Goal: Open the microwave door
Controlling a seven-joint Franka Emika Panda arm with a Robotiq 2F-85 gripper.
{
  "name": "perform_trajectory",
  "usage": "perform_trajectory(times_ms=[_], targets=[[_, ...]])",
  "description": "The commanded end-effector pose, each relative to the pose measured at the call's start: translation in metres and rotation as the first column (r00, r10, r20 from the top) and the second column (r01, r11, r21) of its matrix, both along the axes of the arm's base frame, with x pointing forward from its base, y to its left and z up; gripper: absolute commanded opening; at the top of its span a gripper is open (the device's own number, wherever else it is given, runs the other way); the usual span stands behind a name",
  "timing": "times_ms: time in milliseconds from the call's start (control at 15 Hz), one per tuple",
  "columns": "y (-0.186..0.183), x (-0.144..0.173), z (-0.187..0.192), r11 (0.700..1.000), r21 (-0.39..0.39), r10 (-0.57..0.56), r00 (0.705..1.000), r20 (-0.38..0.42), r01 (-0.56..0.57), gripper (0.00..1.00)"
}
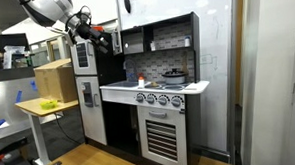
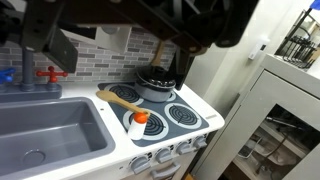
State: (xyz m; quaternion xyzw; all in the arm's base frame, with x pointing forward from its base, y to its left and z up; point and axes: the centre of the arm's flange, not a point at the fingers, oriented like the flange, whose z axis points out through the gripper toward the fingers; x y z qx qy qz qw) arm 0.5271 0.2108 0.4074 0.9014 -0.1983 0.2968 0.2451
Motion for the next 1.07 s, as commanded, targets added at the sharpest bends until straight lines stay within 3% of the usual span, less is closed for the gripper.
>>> perform_trajectory(times_ms=[0, 400, 600, 733, 1000], targets=[[0.000, 0.000, 0.002, 1.000, 0.001, 0.000, 1.000, 0.003, 0.000, 1.00], [-0.001, 0.000, 0.002, 1.000, 0.002, -0.001, 1.000, 0.004, 0.001, 1.00], [-0.012, -0.012, 0.025, 0.996, 0.039, -0.087, 0.996, 0.034, 0.085, 1.00], [-0.020, -0.021, 0.052, 0.986, 0.098, -0.136, 0.990, 0.038, 0.131, 1.00], [-0.032, -0.045, 0.110, 0.933, 0.333, -0.156, 0.987, 0.024, 0.139, 1.00]])
